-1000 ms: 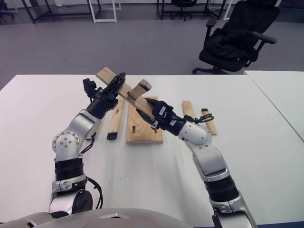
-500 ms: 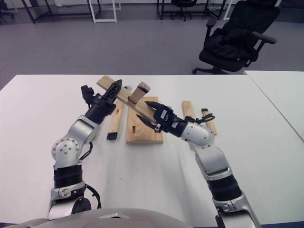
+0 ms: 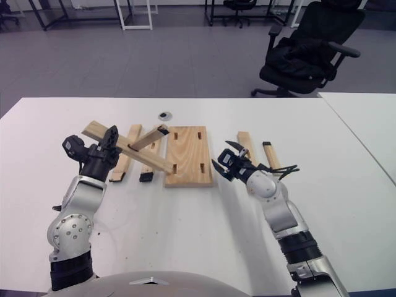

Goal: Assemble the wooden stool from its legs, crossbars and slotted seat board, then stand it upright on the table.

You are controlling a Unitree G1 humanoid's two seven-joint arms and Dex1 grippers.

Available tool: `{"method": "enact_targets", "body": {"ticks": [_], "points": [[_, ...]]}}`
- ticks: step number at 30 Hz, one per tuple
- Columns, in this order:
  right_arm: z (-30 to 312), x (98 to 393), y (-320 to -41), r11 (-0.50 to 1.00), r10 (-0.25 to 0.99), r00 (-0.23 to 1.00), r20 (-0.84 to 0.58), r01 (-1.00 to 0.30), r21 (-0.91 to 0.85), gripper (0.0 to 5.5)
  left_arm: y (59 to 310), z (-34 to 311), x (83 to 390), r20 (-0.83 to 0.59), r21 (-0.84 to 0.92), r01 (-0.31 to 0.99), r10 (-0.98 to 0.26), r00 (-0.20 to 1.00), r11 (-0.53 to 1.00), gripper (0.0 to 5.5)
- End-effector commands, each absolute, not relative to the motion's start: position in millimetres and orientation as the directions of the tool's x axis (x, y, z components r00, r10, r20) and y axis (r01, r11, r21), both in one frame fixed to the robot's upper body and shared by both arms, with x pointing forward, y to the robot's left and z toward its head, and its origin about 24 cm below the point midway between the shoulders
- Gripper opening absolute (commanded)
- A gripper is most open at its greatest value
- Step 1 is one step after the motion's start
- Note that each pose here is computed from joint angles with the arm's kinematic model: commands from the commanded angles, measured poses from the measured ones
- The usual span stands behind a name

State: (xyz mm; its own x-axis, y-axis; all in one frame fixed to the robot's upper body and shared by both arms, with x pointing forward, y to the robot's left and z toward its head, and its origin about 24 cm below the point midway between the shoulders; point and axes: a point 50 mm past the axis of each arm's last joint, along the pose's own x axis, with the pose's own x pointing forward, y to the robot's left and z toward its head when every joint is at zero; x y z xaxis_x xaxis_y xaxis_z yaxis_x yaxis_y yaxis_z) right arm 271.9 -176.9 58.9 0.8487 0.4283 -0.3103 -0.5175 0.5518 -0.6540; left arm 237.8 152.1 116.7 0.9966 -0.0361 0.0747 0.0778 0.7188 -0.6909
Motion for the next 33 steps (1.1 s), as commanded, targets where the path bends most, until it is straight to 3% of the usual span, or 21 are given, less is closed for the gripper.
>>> {"method": "enact_targets", "body": {"ticks": [1, 4, 8, 14, 20, 33], "points": [[54, 277, -174, 0.470, 0.415, 0.852, -0.319, -0.501, -0.727, 3.95, 140, 113, 241, 0.056, -0.750, 0.050, -0.012, 0.998, 0.659, 1.02], [46, 276, -171, 0.415, 0.402, 0.851, -0.338, -0.498, -0.761, 3.95, 139, 107, 242, 0.024, -0.745, 0.019, -0.002, 1.000, 0.667, 1.02], [38, 264, -159, 0.326, 0.478, 0.795, -0.374, -0.555, -0.765, 3.95, 138, 109, 237, 0.014, -0.720, -0.006, 0.023, 1.000, 0.694, 1.02], [37, 263, -155, 0.320, 0.496, 0.786, -0.370, -0.561, -0.763, 3.95, 132, 113, 233, -0.010, -0.704, -0.022, 0.021, 1.000, 0.709, 1.02], [38, 266, -160, 0.341, 0.460, 0.812, -0.359, -0.535, -0.773, 3.95, 132, 114, 230, -0.055, -0.505, -0.056, 0.033, 0.998, 0.861, 1.02], [43, 270, -153, 0.358, 0.465, 0.826, -0.317, -0.503, -0.786, 3.95, 93, 74, 240, -0.191, -0.149, 0.061, -0.090, 0.977, 0.987, 1.02]]}}
